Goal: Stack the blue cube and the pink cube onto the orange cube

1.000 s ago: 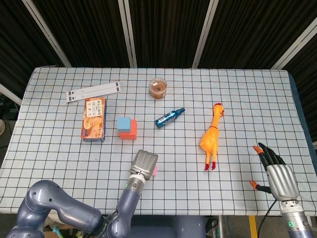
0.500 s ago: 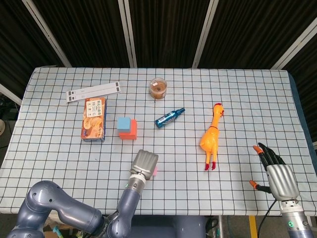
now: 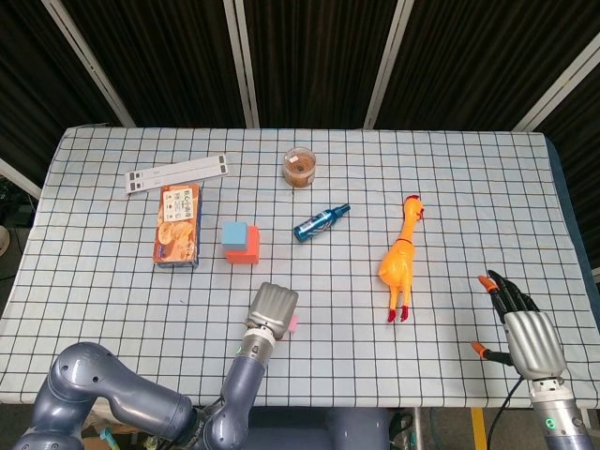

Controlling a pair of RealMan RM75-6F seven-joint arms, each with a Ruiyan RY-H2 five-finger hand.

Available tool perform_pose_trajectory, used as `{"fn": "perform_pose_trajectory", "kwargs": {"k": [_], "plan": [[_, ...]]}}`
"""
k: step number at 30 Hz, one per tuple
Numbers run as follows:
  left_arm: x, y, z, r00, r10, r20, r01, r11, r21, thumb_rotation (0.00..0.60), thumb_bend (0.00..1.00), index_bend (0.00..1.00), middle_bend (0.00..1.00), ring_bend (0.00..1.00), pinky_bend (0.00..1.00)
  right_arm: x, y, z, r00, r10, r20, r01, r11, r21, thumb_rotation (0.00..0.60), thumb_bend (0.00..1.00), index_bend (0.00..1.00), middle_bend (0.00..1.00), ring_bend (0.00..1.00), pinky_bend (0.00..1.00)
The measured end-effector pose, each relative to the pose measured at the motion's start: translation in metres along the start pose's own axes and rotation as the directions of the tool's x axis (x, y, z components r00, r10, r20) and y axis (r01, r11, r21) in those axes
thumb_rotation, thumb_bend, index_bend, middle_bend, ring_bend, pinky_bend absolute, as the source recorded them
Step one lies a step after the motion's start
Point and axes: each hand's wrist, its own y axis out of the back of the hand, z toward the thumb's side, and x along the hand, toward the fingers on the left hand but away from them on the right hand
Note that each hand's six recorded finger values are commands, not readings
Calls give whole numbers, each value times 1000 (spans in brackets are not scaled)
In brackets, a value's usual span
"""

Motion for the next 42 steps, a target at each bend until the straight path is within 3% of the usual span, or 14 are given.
{"fn": "perform_pose_trajectory", "kwargs": {"k": [14,23,32,42], "plan": [[0,0,-1,1000,1,-2,-1,1000,1,600,280,469,1000,813,786,-1,0,0,1000,2,1,-2,1000,0,600,160,113,74,128,252],[-3,13,-15,999,18,-31,-19,1000,-20,600,320,475,1000,812,786,0,0,0,1000,1,0,-1,1000,-2,600,160,113,74,128,252],[-5,40,-37,996,38,-76,-45,995,-91,600,325,484,1000,812,785,0,-2,0,1000,6,0,-6,1000,4,600,160,112,74,128,252],[-13,103,-73,977,110,-181,-144,972,-186,600,334,485,1000,812,785,0,-3,1,1000,9,-2,-9,1000,8,600,160,113,74,128,251]]}}
